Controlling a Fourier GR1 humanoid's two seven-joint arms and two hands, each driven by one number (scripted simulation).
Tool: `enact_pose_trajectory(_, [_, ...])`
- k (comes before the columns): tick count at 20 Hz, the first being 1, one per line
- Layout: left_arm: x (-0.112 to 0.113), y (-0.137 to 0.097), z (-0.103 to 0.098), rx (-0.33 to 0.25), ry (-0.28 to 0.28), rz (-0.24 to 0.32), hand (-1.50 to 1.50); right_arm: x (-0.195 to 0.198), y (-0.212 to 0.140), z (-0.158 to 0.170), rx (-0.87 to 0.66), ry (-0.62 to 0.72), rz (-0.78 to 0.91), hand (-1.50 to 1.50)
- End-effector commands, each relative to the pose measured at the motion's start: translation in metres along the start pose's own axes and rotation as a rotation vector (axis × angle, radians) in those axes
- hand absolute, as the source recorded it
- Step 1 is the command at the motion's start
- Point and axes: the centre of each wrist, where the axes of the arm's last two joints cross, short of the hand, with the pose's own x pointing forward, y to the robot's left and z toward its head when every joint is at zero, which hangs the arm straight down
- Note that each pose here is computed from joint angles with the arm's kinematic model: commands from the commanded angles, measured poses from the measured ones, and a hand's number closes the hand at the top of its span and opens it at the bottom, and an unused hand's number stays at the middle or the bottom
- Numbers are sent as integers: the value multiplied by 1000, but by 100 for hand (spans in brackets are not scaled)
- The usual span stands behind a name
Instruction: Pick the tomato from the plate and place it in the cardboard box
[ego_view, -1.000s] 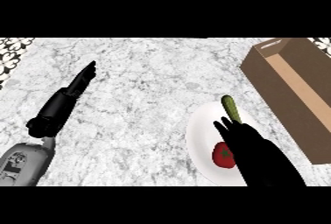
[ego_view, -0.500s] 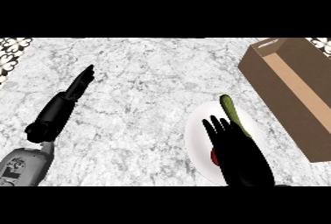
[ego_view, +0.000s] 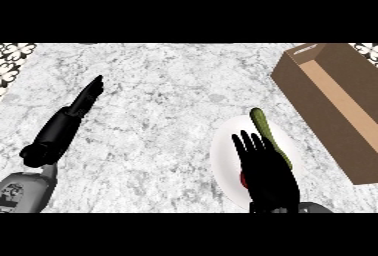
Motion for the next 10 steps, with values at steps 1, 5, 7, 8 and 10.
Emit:
enact_pose_trajectory(1, [0,-7,3,4,-2,14,0,2,-10,-13,22,143,36,-150])
enact_pose_trajectory(5, [-5,-12,-5,6,12,20,0,-3,10,-10,45,125,16,-150])
enact_pose_trajectory(7, [3,2,-14,-13,5,4,0,3,20,-16,45,120,9,-150])
enact_pose_trajectory(8, [-2,2,-2,0,-6,21,0,4,2,-13,61,105,18,-150])
enact_pose_trajectory(10, [4,6,-1,-4,9,13,0,7,39,-27,72,145,15,-150])
